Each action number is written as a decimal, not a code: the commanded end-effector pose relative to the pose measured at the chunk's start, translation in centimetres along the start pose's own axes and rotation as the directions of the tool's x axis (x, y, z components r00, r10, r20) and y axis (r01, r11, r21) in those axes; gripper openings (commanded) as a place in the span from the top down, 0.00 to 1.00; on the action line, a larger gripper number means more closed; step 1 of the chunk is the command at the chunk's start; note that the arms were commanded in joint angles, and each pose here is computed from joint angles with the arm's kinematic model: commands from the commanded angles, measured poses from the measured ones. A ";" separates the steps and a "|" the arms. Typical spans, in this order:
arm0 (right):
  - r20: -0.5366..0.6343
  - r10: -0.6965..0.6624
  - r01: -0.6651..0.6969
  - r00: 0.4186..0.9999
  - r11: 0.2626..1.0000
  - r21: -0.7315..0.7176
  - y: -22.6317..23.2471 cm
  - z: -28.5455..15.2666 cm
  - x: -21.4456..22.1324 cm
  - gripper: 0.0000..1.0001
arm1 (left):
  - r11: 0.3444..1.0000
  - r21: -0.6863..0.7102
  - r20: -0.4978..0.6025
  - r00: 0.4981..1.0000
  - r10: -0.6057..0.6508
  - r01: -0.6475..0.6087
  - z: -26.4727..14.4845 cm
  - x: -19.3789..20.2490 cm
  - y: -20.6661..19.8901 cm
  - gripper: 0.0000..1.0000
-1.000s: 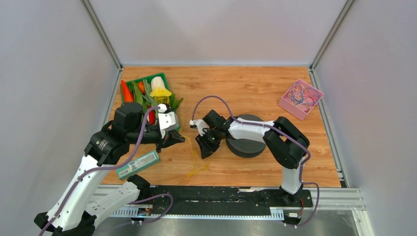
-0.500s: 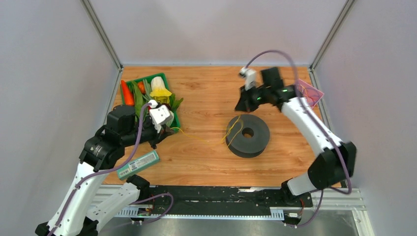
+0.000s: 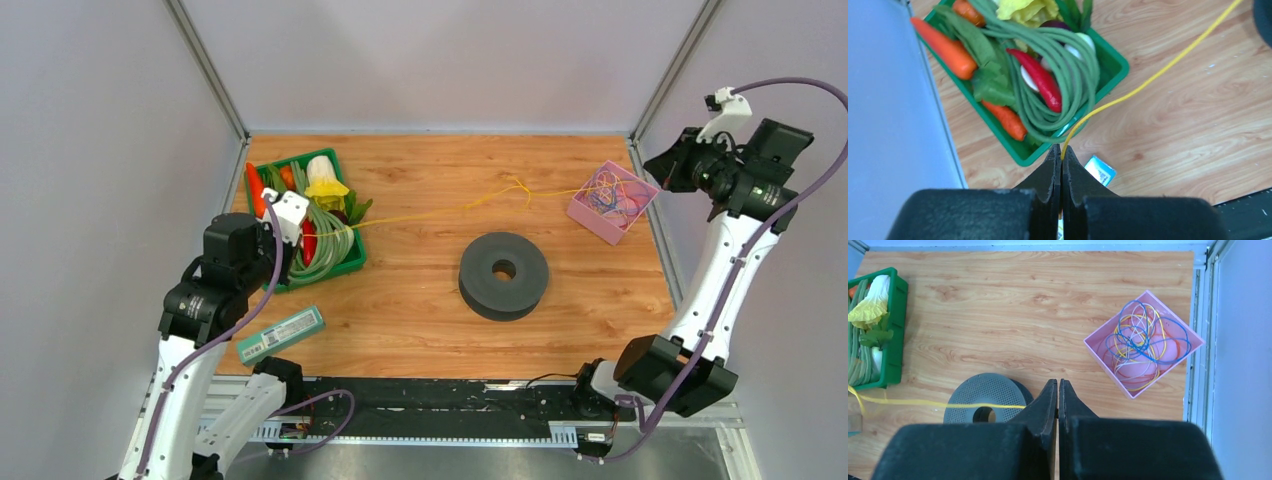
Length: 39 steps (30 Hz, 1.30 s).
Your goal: Wrap the cables
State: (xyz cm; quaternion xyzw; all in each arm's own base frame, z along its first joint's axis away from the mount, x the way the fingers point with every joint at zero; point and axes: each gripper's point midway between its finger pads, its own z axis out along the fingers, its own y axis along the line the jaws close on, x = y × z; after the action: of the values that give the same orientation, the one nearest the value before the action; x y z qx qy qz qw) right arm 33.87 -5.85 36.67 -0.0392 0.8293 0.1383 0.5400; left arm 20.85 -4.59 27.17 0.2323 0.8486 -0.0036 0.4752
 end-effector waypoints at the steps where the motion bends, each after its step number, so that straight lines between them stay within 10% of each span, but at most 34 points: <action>1: 0.035 -0.016 0.018 0.999 0.998 -0.057 0.5 -1.7 -1.1 1.00 | 0.995 -0.097 -0.008 0.999 -0.037 0.036 -1.1 0.0 1.9 1.00; 18: 0.059 -0.045 0.044 0.997 0.999 0.021 -2.1 -3.2 -1.2 1.00 | 0.987 -0.160 -0.182 0.983 -0.016 -0.014 0.9 4.1 3.5 1.00; 27: 0.022 -0.004 0.006 1.000 0.999 -0.049 -1.4 -2.3 1.4 1.00 | 0.996 0.038 -0.205 0.975 0.085 -0.079 2.1 5.8 0.4 1.00; 39: -0.008 -0.095 0.095 0.995 0.978 0.186 -7.5 -2.5 1.0 1.00 | 0.978 -0.147 -0.300 0.949 0.100 -0.149 2.2 8.0 4.3 1.00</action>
State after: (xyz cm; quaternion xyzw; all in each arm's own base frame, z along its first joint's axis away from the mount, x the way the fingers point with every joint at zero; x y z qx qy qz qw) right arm 32.09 -10.14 34.29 -0.0235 0.8399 0.1152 0.5298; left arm 20.03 0.03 19.32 0.2549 0.8979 0.0853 0.3485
